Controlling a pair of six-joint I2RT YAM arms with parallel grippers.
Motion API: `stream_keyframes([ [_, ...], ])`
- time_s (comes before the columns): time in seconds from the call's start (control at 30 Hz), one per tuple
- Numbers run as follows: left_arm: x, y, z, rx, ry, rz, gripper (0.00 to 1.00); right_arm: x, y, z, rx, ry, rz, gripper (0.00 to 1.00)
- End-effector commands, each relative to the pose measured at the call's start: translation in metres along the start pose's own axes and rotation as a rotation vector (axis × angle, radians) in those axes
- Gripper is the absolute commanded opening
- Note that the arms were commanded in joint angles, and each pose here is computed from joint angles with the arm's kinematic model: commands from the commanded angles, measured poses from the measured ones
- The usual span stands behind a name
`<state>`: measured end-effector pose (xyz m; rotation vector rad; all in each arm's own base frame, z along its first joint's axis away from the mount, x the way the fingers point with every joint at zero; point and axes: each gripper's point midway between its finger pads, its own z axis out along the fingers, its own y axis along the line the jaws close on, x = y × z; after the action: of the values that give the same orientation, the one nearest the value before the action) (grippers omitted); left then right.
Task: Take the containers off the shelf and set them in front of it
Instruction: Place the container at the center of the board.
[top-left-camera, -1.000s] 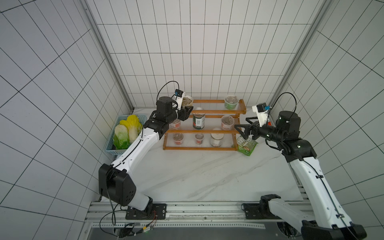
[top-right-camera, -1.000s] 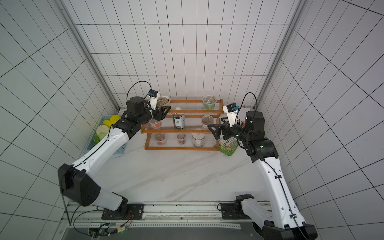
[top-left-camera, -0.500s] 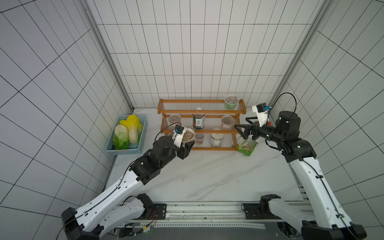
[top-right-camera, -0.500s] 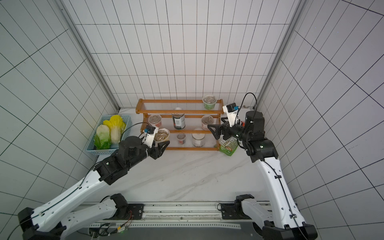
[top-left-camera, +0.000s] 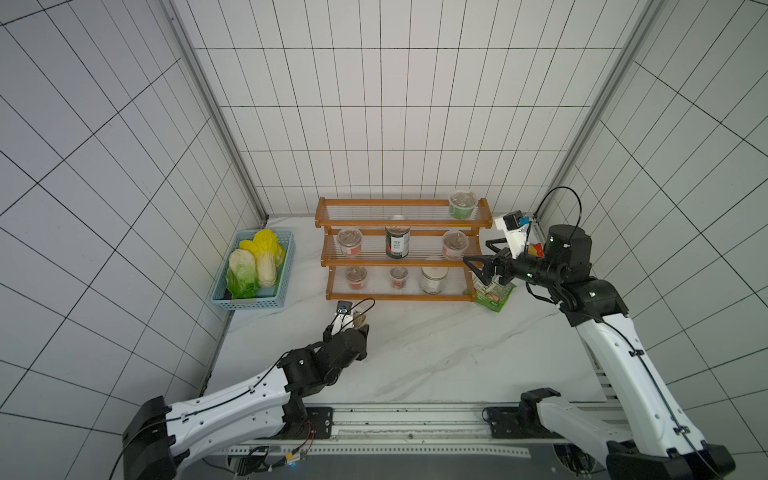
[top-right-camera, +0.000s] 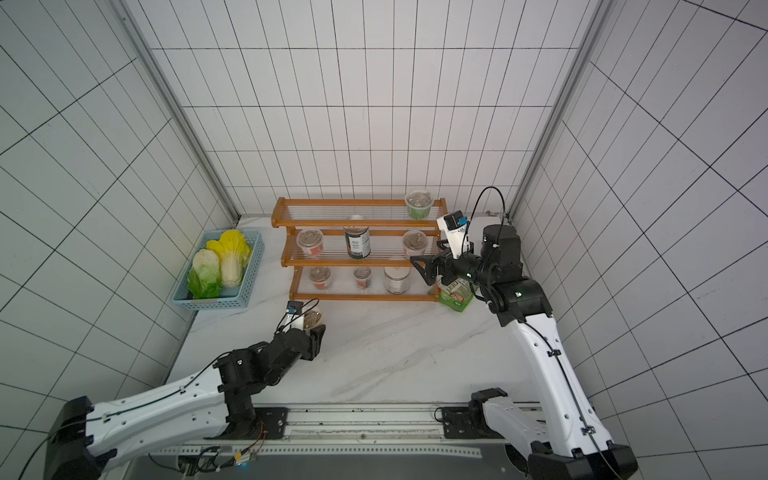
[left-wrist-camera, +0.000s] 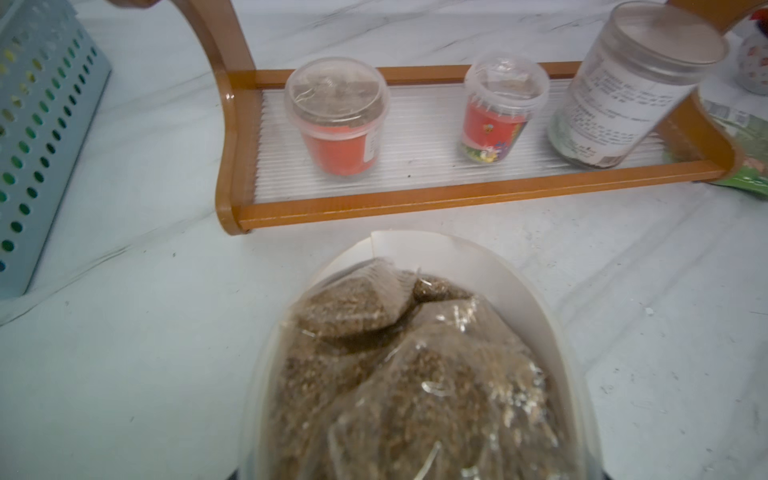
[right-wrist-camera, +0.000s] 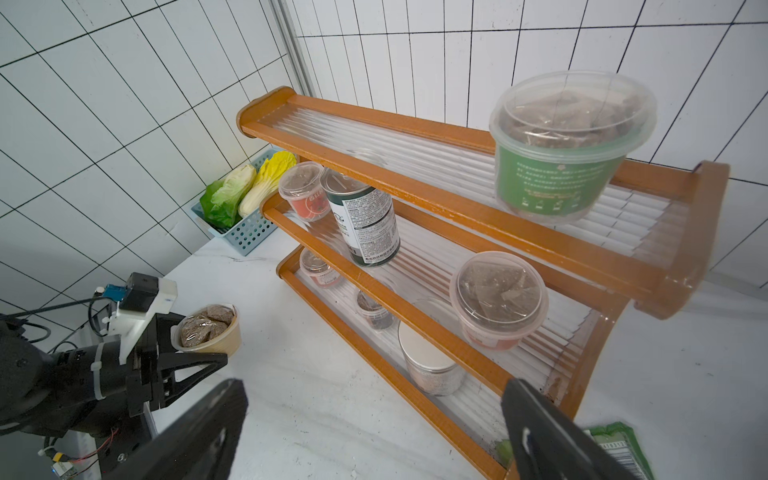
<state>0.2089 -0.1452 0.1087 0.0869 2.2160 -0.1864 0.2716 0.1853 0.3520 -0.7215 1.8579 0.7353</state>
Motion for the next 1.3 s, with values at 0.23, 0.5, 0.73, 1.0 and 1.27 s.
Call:
stream_keyframes([
  [0.23, 0.015, 0.028, 0.025, -0.189, -0.071, -0.100, 0.54, 0.022, 0.000, 0.010, 0.004, 0.064, -0.028, 0.99],
  [0.5, 0.039, 0.026, 0.046, -0.265, 0.026, -0.082, 0.56, 0.026, -0.002, 0.008, 0.022, 0.071, -0.033, 0.99],
  [0.73, 0.044, 0.031, 0.053, -0.261, 0.032, -0.116, 0.62, 0.027, -0.004, 0.008, 0.032, 0.081, -0.038, 0.99],
  [1.0, 0.040, 0.030, 0.064, -0.258, 0.046, -0.124, 0.70, 0.025, -0.006, 0.009, 0.044, 0.086, -0.058, 0.99],
  [1.27, 0.027, 0.025, 0.063, -0.237, 0.039, -0.133, 0.89, 0.026, -0.008, 0.007, 0.064, 0.091, -0.072, 0.99],
])
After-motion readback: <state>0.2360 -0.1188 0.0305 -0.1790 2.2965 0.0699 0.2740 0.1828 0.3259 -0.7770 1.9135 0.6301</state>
